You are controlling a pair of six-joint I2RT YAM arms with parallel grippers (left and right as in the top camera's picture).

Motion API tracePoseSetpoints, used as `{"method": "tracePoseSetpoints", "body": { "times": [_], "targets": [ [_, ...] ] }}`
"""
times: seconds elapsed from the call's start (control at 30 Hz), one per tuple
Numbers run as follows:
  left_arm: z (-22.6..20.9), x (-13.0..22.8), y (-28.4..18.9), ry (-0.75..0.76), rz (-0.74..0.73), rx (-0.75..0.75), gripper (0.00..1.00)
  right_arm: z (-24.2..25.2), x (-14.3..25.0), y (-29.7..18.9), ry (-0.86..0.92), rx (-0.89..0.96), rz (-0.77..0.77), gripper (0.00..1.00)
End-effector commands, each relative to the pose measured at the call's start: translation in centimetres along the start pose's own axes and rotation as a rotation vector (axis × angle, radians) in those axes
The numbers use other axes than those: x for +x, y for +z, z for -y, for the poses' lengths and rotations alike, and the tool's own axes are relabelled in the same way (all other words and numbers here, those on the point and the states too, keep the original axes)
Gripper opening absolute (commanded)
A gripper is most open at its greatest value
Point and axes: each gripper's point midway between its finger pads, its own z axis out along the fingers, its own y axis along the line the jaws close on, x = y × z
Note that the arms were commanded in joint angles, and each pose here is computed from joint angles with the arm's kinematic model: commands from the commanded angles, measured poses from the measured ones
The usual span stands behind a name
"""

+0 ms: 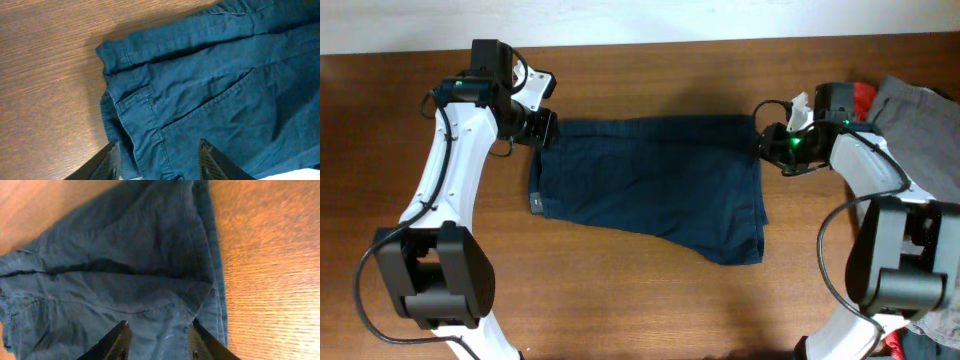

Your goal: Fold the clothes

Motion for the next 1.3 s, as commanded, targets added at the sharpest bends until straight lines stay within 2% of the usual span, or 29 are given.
{"method": "tracePoseSetpoints", "body": {
  "times": [0.0,0.13,0.3,0.37,0.4,0.47,0.57,0.73,0.87,1.27],
  "targets": [
    [-0.5,-0.2,-0.7,0.010,0.012,-0.031,0.50,0.3,0.4,1.3,0.028,-0.006,-0.036,0.41],
    [-0.6,-0.2,-0.7,0.008,0.013,-0.032,0.50,0.7,0.8,2.0,0.034,0.001,-0.056,0.41],
    [-0.6,-0.2,-0.7,0.008,0.014,-0.033,0.50,0.2,0.6,2.3,0.017,-0.011,-0.046,0.35],
    [-0.7,-0.3,-0.7,0.008,0.016,-0.033,0.50,-0.2,0.2,2.4,0.006,-0.032,-0.032,0.29],
    [-0.7,-0.3,-0.7,0.008,0.018,-0.034,0.50,-0.3,-0.2,2.4,-0.003,-0.041,-0.018,0.21],
    [-0.7,-0.3,-0.7,0.008,0.017,-0.034,0.50,-0.5,-0.5,2.1,-0.012,-0.047,-0.008,0.12],
    [-1.1,-0.1,-0.7,0.007,0.009,-0.060,0.50,-1.0,-0.8,1.5,-0.048,-0.050,0.006,0.04],
    [-1.5,-0.1,-0.8,0.007,0.004,-0.084,0.50,-2.0,-1.5,0.0,-0.095,-0.056,0.046,0.04],
    [-1.5,-0.1,-0.8,0.007,0.004,-0.084,0.50,-2.0,-0.6,-0.3,-0.090,-0.051,0.016,0.04],
    [-2.7,-0.2,-1.0,-0.013,0.020,-0.096,0.50,-8.3,-1.7,-12.0,-0.273,-0.055,0.229,0.04]
  ]
}}
